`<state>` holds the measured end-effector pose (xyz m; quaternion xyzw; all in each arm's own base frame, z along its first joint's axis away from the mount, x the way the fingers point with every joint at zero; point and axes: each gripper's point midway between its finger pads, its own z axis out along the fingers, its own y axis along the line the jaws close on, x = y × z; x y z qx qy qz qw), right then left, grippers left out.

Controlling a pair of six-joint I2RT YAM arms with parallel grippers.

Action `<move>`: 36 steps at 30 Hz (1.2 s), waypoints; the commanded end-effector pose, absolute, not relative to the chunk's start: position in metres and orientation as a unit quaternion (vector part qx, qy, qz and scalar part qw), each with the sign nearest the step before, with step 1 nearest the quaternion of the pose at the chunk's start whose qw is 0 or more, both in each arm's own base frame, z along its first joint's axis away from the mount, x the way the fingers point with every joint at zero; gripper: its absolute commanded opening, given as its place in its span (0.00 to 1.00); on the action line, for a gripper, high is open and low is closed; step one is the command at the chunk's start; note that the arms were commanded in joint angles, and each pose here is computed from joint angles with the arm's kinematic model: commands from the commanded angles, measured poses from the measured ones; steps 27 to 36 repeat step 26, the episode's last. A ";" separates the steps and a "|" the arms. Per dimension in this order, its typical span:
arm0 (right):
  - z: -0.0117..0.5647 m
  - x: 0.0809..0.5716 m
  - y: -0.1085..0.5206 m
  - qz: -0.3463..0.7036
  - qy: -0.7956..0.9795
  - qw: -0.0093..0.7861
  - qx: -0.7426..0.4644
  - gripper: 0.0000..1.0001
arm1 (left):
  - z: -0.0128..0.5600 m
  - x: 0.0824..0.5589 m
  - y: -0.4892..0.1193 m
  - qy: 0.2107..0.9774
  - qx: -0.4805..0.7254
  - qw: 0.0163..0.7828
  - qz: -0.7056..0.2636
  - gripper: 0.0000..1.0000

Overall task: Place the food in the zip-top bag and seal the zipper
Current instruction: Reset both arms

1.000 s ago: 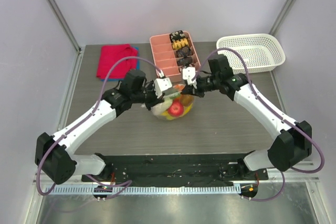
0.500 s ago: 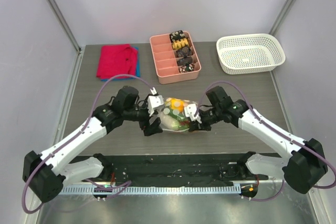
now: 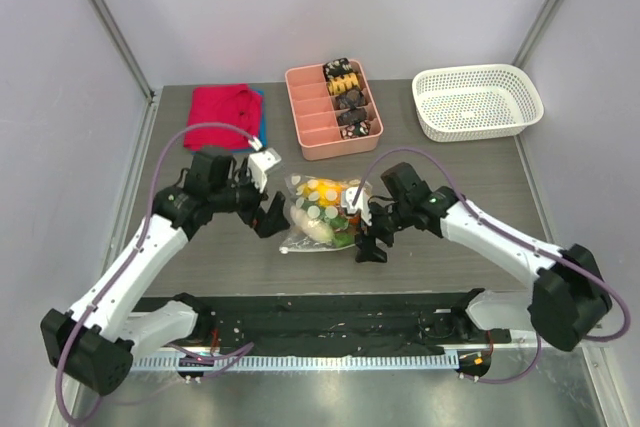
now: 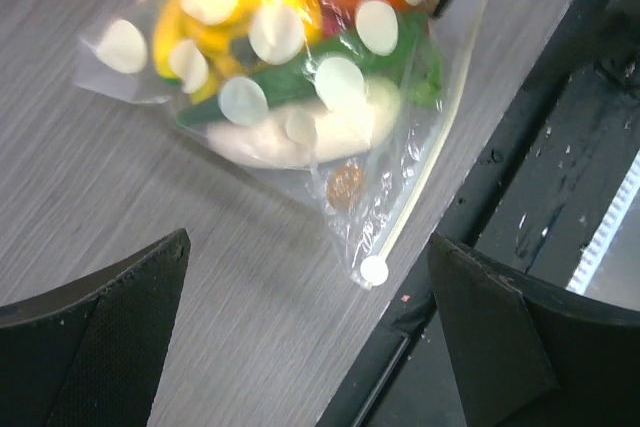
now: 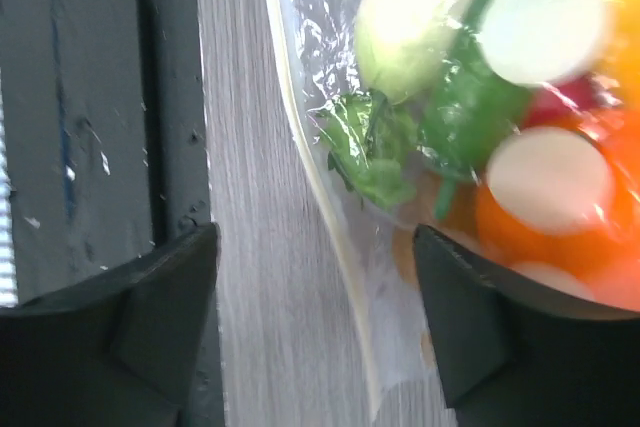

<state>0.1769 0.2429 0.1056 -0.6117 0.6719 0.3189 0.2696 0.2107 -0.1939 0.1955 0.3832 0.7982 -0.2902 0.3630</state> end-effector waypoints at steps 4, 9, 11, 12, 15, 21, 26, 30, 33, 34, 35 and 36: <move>0.219 0.190 0.240 0.309 0.677 0.403 -0.534 0.96 | 0.244 0.247 -0.168 0.866 0.288 0.325 -0.247 1.00; 0.249 0.205 0.218 0.286 0.721 0.446 -0.447 0.98 | 0.243 0.257 -0.148 0.891 0.240 0.329 -0.203 1.00; 0.251 0.214 0.208 0.274 0.745 0.452 -0.407 0.98 | 0.240 0.258 -0.135 0.897 0.219 0.338 -0.179 1.00; 0.253 0.218 0.201 0.277 0.762 0.453 -0.371 0.98 | 0.238 0.256 -0.130 0.900 0.213 0.337 -0.175 1.00; 0.252 0.227 0.188 0.263 0.788 0.459 -0.316 0.98 | 0.224 0.249 -0.112 0.916 0.176 0.326 -0.151 1.00; 0.251 0.236 0.173 0.253 0.816 0.472 -0.217 0.98 | 0.209 0.241 -0.079 0.927 0.149 0.337 -0.073 1.00; 0.255 0.242 0.166 0.254 0.816 0.484 -0.192 0.98 | 0.216 0.237 -0.074 0.925 0.130 0.349 -0.083 1.00; 0.255 0.242 0.166 0.254 0.816 0.484 -0.192 0.98 | 0.216 0.237 -0.074 0.925 0.130 0.349 -0.083 1.00; 0.255 0.242 0.166 0.254 0.816 0.484 -0.192 0.98 | 0.216 0.237 -0.074 0.925 0.130 0.349 -0.083 1.00; 0.255 0.242 0.166 0.254 0.816 0.484 -0.192 0.98 | 0.216 0.237 -0.074 0.925 0.130 0.349 -0.083 1.00; 0.255 0.242 0.166 0.254 0.816 0.484 -0.192 0.98 | 0.216 0.237 -0.074 0.925 0.130 0.349 -0.083 1.00; 0.255 0.242 0.166 0.254 0.816 0.484 -0.192 0.98 | 0.216 0.237 -0.074 0.925 0.130 0.349 -0.083 1.00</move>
